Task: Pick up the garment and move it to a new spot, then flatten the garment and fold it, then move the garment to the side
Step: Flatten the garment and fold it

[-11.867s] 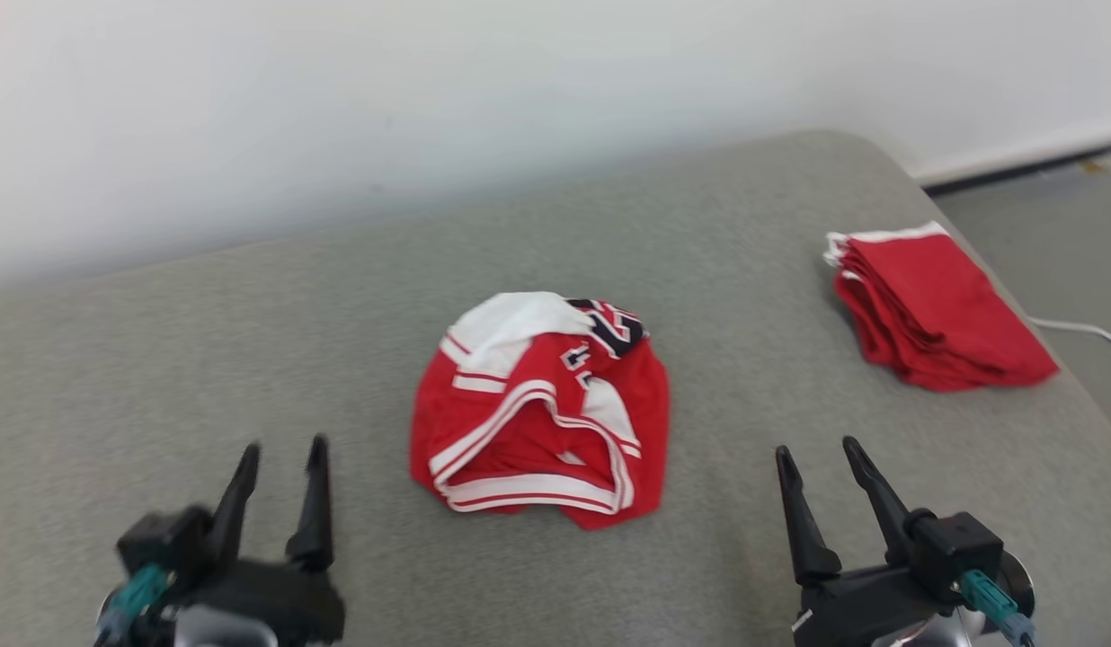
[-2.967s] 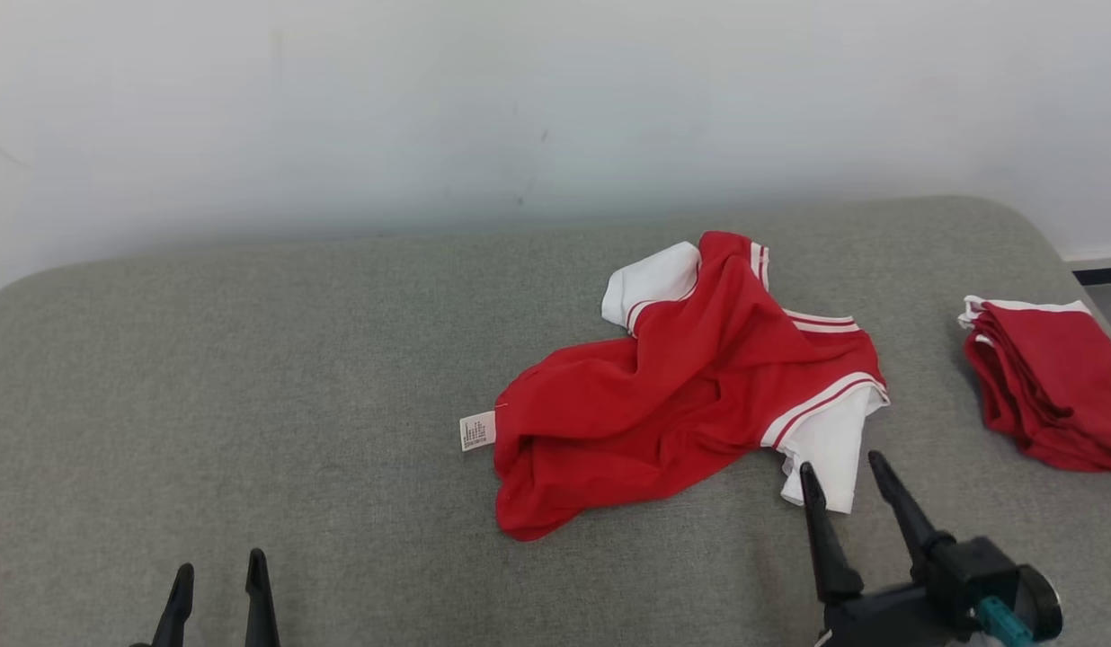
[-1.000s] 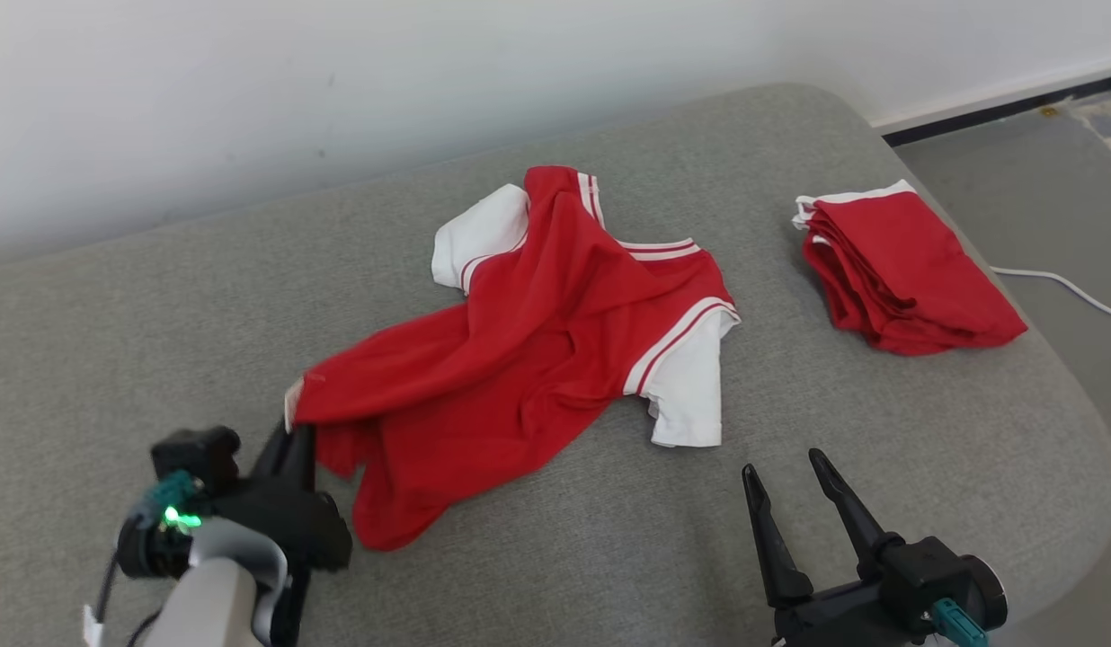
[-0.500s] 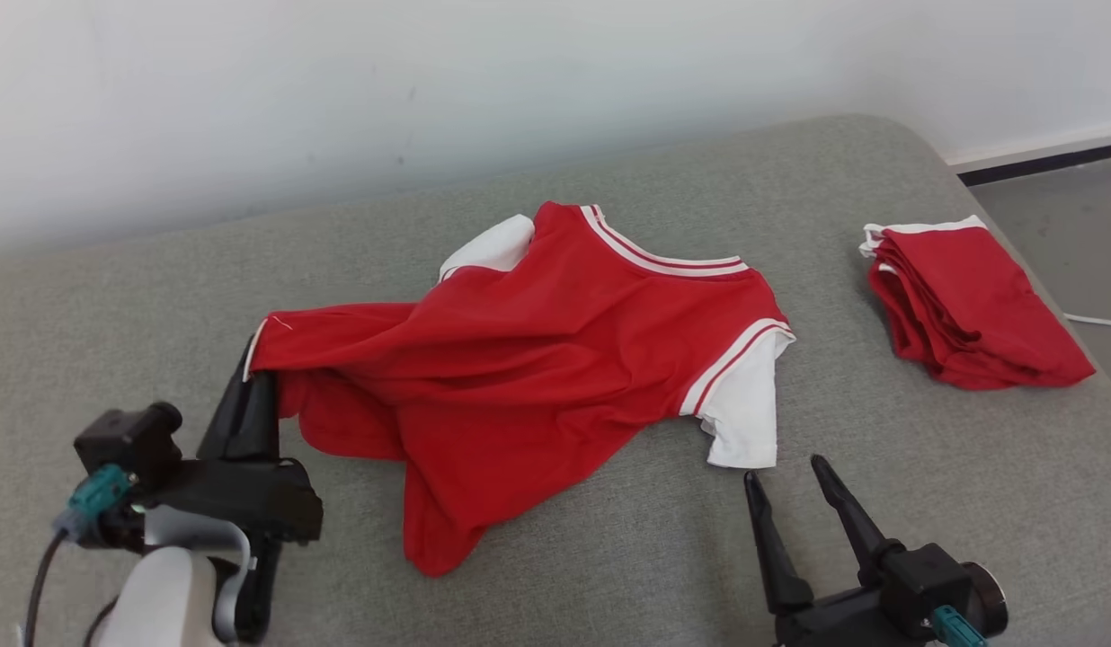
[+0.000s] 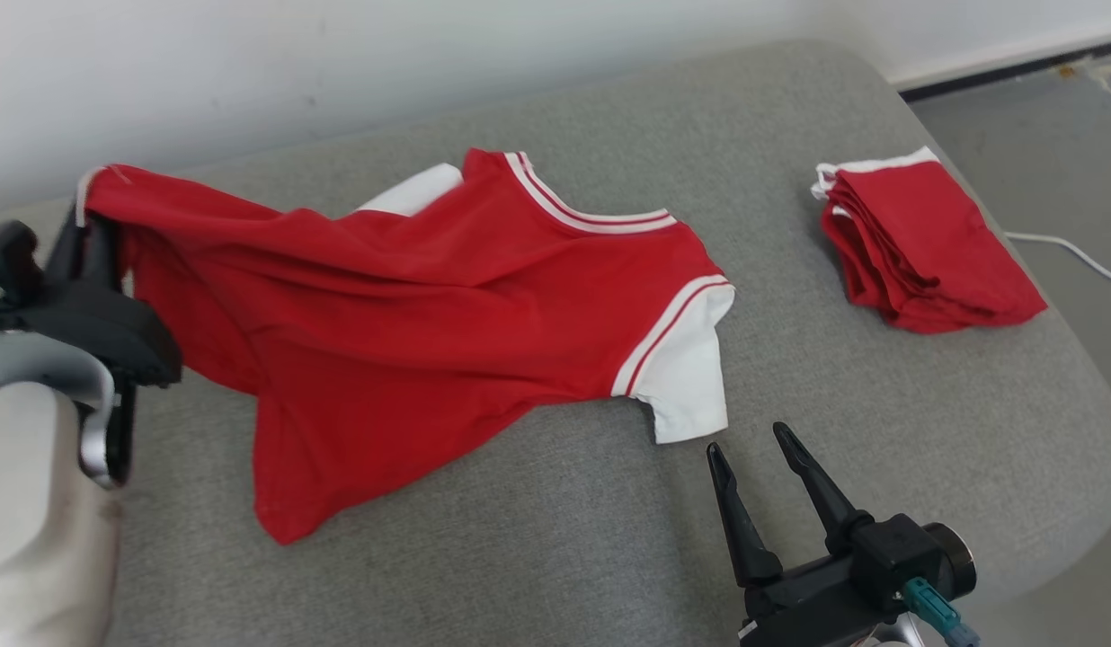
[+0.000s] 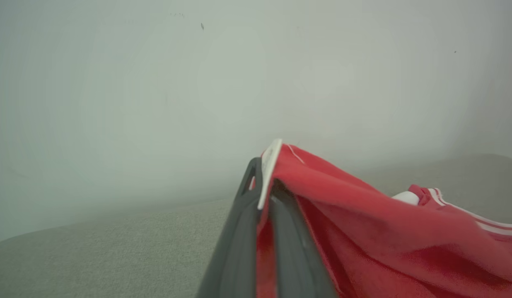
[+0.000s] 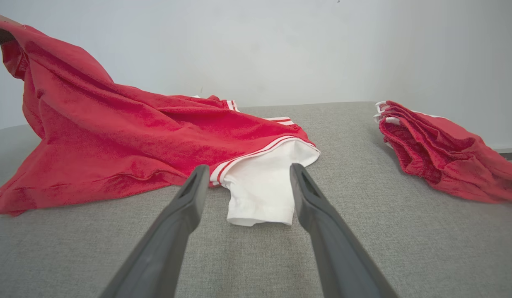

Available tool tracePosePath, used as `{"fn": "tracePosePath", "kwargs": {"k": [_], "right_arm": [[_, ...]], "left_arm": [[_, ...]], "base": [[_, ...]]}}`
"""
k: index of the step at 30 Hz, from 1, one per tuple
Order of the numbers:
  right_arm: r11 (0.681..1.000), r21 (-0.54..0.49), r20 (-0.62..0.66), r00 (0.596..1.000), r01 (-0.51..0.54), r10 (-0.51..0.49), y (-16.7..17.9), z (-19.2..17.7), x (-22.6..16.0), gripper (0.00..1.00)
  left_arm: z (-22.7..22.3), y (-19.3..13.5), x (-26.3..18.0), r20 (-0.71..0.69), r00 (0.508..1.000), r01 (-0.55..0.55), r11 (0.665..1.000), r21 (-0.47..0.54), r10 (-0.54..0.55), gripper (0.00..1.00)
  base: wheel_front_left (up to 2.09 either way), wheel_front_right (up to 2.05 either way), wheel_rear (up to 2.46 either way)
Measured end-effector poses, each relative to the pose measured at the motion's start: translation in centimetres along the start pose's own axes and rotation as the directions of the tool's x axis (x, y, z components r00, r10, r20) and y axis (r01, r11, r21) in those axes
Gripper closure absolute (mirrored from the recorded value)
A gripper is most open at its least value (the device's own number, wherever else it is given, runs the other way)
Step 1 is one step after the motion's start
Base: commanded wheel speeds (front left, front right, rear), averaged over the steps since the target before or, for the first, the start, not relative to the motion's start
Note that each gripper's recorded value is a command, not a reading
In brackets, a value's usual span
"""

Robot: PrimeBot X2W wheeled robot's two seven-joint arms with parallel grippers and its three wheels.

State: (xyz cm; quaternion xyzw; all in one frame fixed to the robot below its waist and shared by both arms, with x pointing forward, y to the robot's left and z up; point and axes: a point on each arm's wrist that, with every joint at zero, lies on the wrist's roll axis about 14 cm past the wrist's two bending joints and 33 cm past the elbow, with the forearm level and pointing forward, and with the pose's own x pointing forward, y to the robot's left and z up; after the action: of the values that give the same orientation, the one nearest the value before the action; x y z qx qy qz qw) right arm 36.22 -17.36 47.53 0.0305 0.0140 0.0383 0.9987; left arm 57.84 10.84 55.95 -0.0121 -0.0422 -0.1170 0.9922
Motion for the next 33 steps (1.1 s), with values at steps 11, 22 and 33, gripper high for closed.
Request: {"fn": "tracePosePath", "kwargs": {"k": [11,22,33], "right_arm": [[0.998,-0.014,-0.077,0.995,0.064,-0.064,-2.1,-2.3,-0.2,0.0],[0.999,0.002,-0.047,0.998,0.041,-0.04,-1.4,-1.7,0.4,0.0],[0.999,0.015,-0.004,0.999,0.043,-0.043,-1.3,-0.4,-0.6,0.0]], "left_arm": [[-7.3,0.5,1.5,-0.151,0.987,-0.054,0.999,0.001,0.053,0.0],[-10.9,-1.5,-6.1,-0.229,0.972,-0.083,0.989,-0.122,0.053,0.0],[-5.9,-1.6,-13.2,-0.062,0.993,-0.11,0.977,-0.185,0.1,0.0]], "base": [[0.0,0.0,0.0],[0.0,0.0,0.0],[0.0,0.0,0.0]]}}
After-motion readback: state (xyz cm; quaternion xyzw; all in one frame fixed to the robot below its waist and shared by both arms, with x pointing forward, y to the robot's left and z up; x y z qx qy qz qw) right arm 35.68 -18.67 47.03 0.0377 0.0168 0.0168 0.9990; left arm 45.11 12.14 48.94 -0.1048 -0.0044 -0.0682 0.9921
